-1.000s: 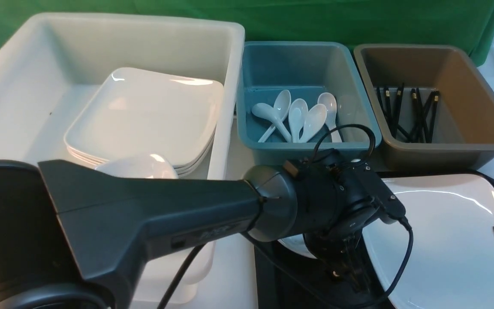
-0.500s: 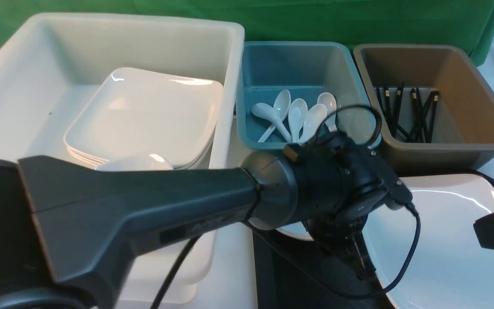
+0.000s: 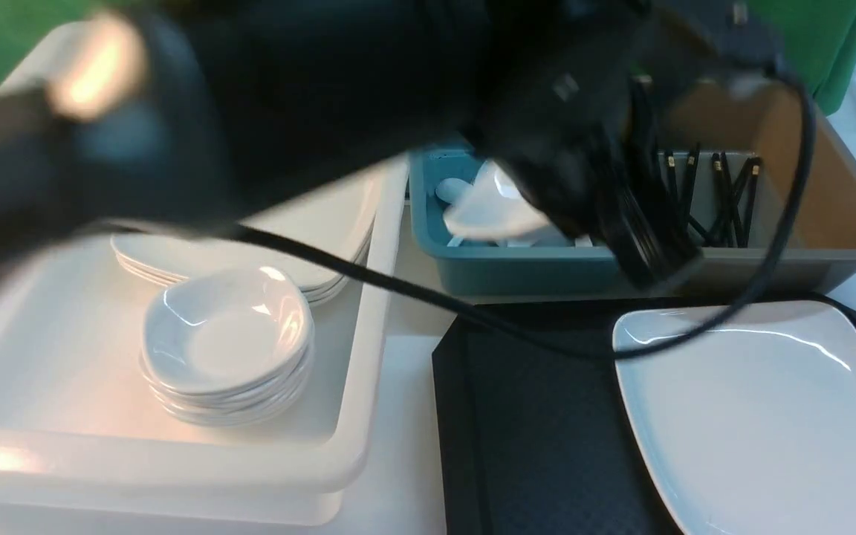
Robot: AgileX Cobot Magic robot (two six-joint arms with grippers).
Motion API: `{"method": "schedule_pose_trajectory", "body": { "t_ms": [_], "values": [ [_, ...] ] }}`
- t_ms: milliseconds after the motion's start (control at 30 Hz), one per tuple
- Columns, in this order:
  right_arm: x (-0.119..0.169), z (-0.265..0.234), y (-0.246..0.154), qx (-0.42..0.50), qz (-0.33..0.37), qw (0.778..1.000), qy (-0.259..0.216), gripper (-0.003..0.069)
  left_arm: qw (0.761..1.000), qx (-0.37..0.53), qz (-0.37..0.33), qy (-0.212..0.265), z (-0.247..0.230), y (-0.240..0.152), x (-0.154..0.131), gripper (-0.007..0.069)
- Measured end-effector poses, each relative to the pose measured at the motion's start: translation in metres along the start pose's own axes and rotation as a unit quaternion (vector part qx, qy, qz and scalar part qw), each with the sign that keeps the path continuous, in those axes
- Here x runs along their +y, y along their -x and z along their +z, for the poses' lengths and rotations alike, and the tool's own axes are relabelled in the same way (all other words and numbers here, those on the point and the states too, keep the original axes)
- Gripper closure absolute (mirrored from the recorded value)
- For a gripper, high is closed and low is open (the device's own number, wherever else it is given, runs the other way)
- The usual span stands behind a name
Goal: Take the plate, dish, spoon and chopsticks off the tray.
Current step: Use the left arm to put the small plate into the large storage box on the left
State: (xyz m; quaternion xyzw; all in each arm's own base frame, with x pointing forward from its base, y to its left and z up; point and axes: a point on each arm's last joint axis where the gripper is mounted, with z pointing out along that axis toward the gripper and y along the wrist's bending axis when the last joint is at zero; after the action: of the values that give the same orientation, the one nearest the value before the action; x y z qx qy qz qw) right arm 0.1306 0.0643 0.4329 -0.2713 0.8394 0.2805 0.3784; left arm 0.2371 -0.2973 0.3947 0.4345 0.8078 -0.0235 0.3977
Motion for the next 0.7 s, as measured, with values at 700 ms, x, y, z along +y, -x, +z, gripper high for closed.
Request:
{"method": "schedule_pose_trajectory", "body": {
  "t_ms": [700],
  "values": [
    [0.019, 0.128, 0.055, 0.066, -0.052, 0.993, 0.08, 0.0635, 0.952, 0.204, -0.222, 0.058, 0.004, -0.143, 0.115, 0.0596]
  ]
}}
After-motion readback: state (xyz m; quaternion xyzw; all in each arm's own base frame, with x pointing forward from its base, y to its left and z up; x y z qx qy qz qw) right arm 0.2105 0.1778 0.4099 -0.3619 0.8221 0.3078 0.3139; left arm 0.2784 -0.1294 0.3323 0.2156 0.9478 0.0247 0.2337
